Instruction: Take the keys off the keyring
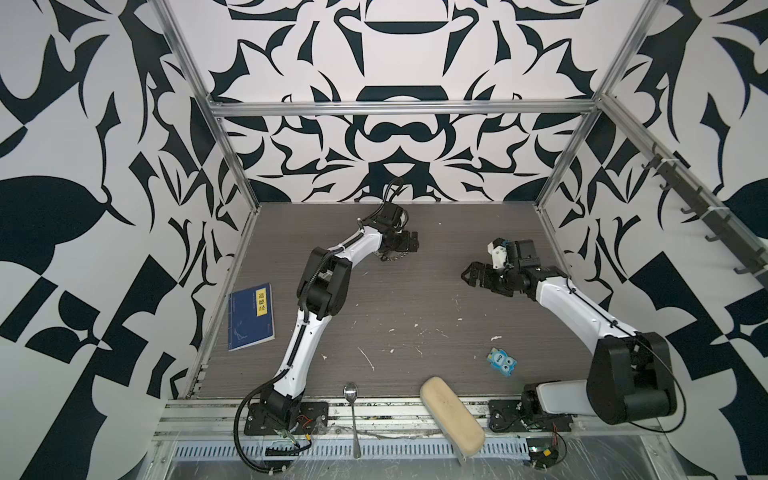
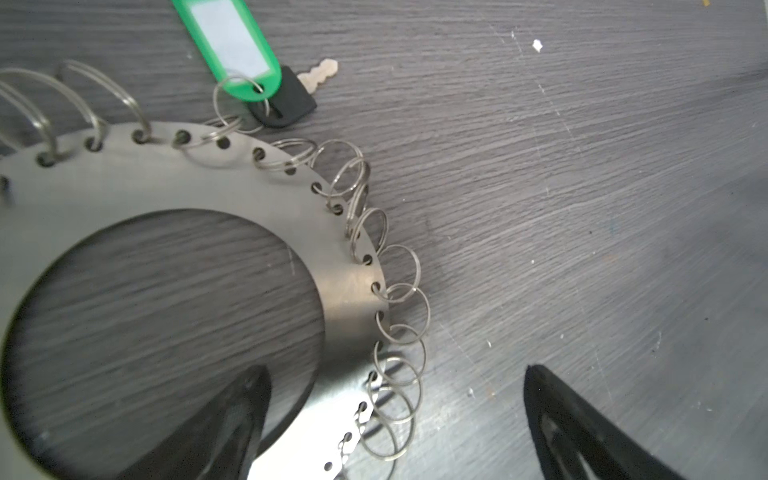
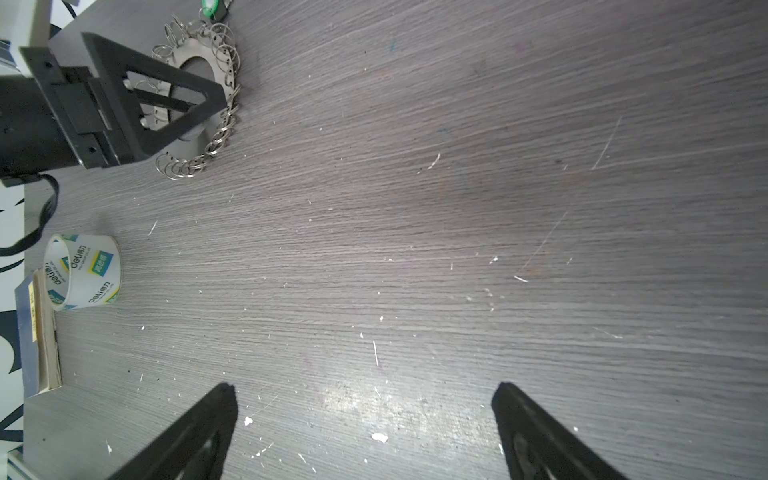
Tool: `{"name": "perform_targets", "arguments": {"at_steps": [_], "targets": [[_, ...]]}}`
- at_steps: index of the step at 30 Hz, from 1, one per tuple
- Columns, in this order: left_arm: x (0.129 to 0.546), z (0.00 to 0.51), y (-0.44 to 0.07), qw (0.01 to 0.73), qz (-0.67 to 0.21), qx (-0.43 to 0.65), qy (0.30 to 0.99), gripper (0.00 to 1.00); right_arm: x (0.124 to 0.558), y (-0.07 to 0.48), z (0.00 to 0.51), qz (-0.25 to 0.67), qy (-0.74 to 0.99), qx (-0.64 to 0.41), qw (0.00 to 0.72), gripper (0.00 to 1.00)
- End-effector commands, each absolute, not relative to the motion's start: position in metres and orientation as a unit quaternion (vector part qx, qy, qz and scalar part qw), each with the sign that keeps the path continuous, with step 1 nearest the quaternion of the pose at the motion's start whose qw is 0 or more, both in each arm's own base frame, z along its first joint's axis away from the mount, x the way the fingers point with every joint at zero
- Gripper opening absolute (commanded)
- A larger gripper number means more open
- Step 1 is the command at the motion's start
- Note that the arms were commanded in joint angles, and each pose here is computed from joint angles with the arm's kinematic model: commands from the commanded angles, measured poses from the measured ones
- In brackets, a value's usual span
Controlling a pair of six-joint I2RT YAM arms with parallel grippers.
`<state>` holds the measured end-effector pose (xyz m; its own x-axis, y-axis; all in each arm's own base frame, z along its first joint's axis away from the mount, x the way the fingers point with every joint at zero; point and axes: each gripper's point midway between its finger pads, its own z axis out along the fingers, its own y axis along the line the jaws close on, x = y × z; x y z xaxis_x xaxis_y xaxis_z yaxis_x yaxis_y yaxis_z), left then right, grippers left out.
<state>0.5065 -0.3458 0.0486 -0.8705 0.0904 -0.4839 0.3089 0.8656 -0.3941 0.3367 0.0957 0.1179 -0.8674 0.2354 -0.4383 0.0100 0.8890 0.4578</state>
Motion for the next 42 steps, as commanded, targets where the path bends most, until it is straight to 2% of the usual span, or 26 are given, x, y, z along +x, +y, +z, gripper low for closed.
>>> {"name": "perform_targets", "arguments": {"at_steps": [1,9,17,22,27,31,34,37,42], "targets": [[0.49,0.028,-0.343,0.185,-0.237,0.1,0.948,0.99,0.342,0.1,0.132,0.232,0.936,0.052,0.261,1.0],[0.453,0.032,-0.345,0.162,-0.242,0.113,0.95,0.99,0.345,0.098,0.135,0.227,0.935,0.048,0.268,1.0],[0.364,0.027,-0.347,0.104,-0.253,0.117,0.955,0.99,0.357,0.096,0.143,0.215,0.932,0.03,0.29,1.0],[0.32,0.049,-0.347,0.104,-0.254,0.129,0.953,1.0,0.361,0.103,0.142,0.233,0.924,0.018,0.303,0.98],[0.33,0.11,-0.338,0.172,-0.245,0.138,0.944,1.0,0.37,0.114,0.136,0.25,0.922,-0.005,0.295,0.84],[0.347,0.147,-0.32,0.208,-0.222,0.135,0.943,1.0,0.378,0.13,0.132,0.22,0.924,-0.074,0.303,0.74],[0.357,0.152,-0.301,0.206,-0.218,0.112,0.947,0.99,0.384,0.153,0.125,0.19,0.92,-0.152,0.307,0.66],[0.365,0.146,-0.277,0.205,-0.211,0.079,0.953,0.99,0.392,0.181,0.122,0.183,0.914,-0.196,0.306,0.64],[0.378,0.153,-0.256,0.219,-0.223,0.049,0.949,0.99,0.421,0.214,0.109,0.179,0.936,-0.147,0.264,0.57]]}}
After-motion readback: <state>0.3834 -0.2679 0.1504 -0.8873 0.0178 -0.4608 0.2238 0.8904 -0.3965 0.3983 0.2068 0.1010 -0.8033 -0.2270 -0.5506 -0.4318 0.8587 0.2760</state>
